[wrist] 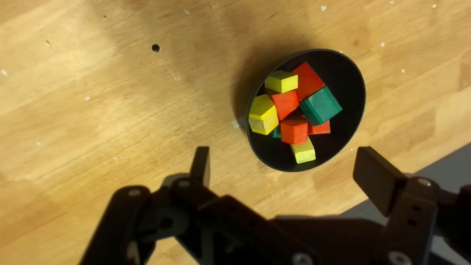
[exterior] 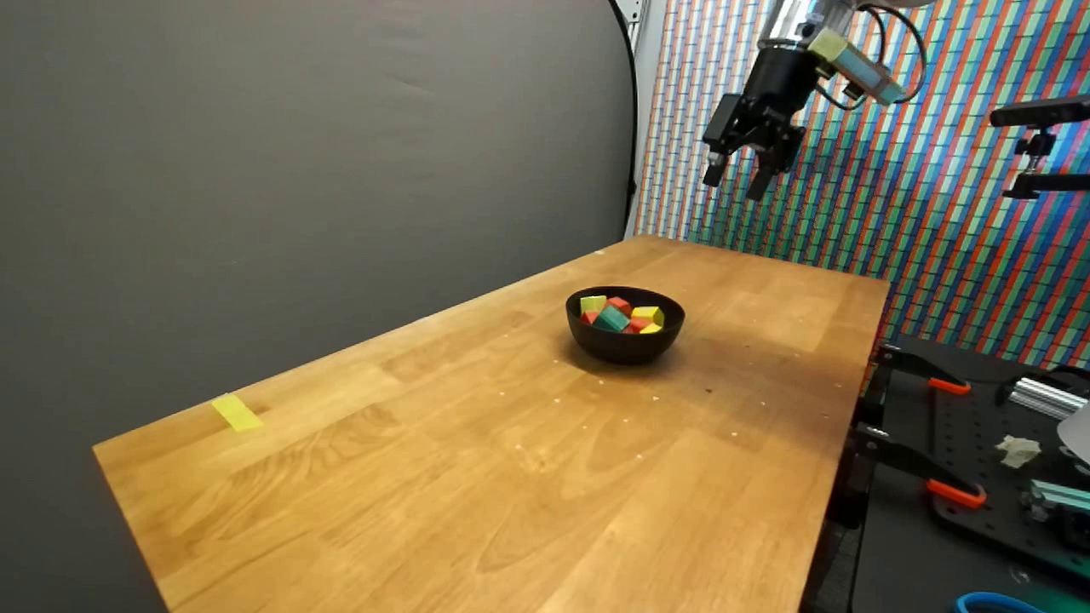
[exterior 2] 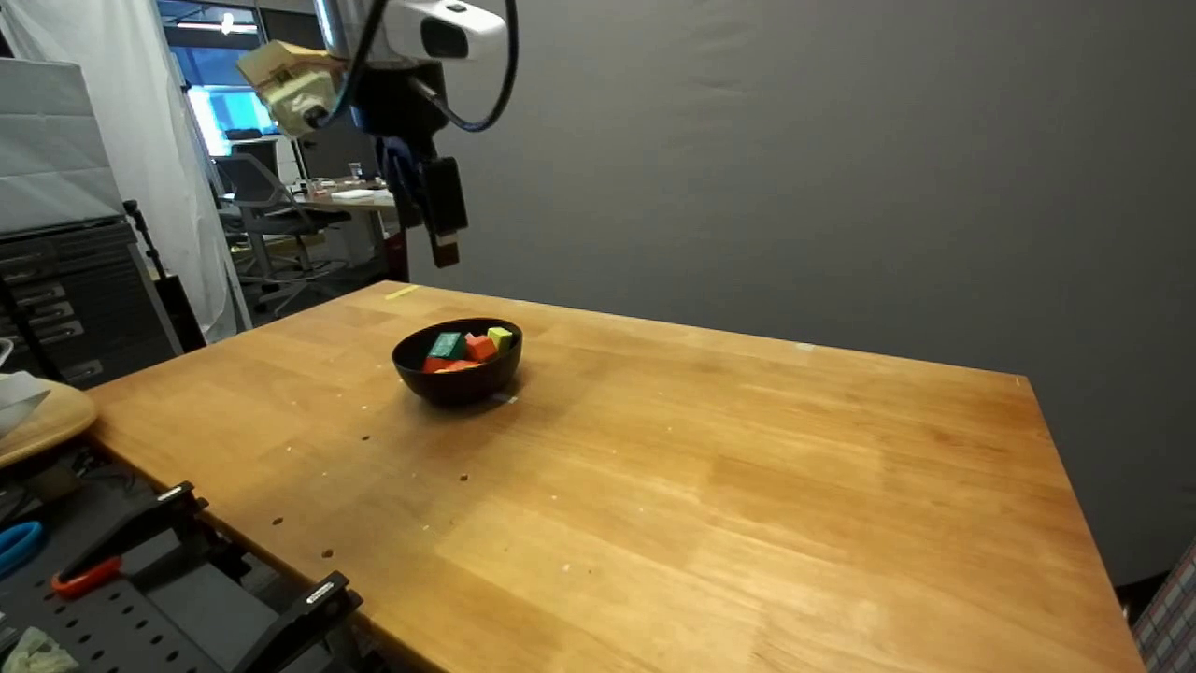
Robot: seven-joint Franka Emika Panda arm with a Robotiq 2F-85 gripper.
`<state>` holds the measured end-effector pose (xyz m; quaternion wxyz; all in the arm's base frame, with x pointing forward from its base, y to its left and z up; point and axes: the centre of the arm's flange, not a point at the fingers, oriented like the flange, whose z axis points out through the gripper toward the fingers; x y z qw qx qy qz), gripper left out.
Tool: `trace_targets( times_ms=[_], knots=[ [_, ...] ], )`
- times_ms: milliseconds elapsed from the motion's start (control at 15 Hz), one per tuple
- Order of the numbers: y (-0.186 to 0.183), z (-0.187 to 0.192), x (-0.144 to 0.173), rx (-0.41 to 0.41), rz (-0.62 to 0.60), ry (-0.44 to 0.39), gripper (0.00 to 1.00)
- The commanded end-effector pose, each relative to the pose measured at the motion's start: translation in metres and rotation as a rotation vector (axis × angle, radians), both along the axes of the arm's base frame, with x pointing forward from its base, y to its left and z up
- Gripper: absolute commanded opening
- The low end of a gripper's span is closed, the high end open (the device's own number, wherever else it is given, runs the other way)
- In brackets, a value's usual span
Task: Put all the blocks on the table in the black bowl
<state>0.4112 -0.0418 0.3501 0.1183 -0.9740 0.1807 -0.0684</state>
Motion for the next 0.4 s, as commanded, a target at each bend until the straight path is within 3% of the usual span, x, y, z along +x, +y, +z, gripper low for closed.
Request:
trace_targets(
  times_ms=[0, 67, 133, 333],
  knots=[
    [-0.021, 0.037, -0.078, 0.072, -0.070, -0.104, 1.00],
    [-0.029, 0.040, -0.091, 0.091, -0.088, -0.123, 1.00],
    [-0.019, 0.015, -0.037, 0.051, -0.065, -0.059, 1.00],
    [-0.028, 0.026, -0.057, 0.079, -0.087, -0.101, 1.00]
  ],
)
